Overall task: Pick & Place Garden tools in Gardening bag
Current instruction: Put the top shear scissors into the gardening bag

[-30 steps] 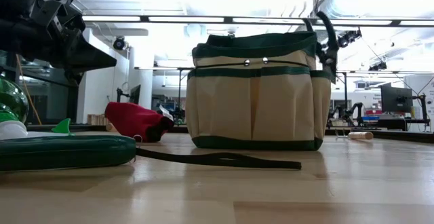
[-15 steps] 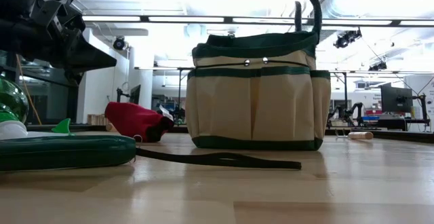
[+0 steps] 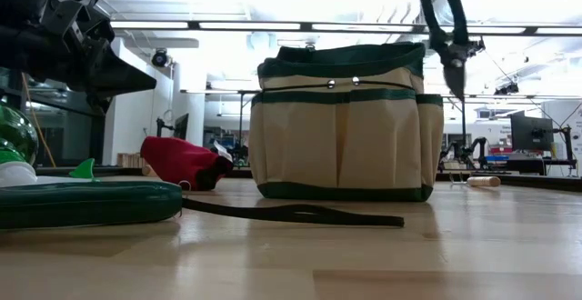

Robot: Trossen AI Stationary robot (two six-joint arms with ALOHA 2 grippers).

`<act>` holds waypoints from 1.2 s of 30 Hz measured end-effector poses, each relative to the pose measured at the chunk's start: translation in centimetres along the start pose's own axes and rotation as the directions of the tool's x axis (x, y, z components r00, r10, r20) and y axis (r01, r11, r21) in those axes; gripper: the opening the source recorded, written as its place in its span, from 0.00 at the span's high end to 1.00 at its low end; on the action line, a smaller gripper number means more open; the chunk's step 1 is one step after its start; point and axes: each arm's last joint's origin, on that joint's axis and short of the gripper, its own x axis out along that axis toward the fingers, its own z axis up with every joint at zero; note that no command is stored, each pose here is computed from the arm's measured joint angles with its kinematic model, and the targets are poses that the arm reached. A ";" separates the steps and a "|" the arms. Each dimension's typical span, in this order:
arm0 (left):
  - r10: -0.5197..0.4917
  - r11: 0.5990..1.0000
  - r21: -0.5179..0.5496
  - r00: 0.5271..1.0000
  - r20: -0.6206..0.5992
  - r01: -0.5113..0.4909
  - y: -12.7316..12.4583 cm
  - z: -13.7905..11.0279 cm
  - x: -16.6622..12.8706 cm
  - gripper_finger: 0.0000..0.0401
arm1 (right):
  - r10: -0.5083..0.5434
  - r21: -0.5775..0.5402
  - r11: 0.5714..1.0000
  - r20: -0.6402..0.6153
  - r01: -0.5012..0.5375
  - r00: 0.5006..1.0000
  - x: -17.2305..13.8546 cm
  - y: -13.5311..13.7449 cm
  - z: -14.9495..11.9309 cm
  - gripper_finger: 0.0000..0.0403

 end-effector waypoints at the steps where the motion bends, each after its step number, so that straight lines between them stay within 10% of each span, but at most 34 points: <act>1: 0.000 1.000 0.000 1.000 0.000 0.000 0.0 0.0 0.0 1.00 | 0.013 -0.015 1.000 -0.006 -0.013 1.000 -0.1 0.1 -0.1 0.99; 18: 0.000 1.000 0.000 1.000 0.000 0.000 0.0 0.0 0.0 1.00 | 0.159 -0.306 0.936 -0.074 -0.174 0.984 -0.5 1.5 -0.6 0.99; 29: 0.000 1.000 0.000 1.000 0.000 0.000 0.0 0.0 0.0 1.00 | 0.251 -0.589 0.767 -0.086 -0.252 0.964 0.0 2.8 -0.5 0.99; 36: 0.000 1.000 0.000 1.000 0.000 0.000 0.0 0.0 0.0 1.00 | 0.222 -0.634 0.743 -0.071 -0.216 0.973 0.4 2.4 -0.1 0.99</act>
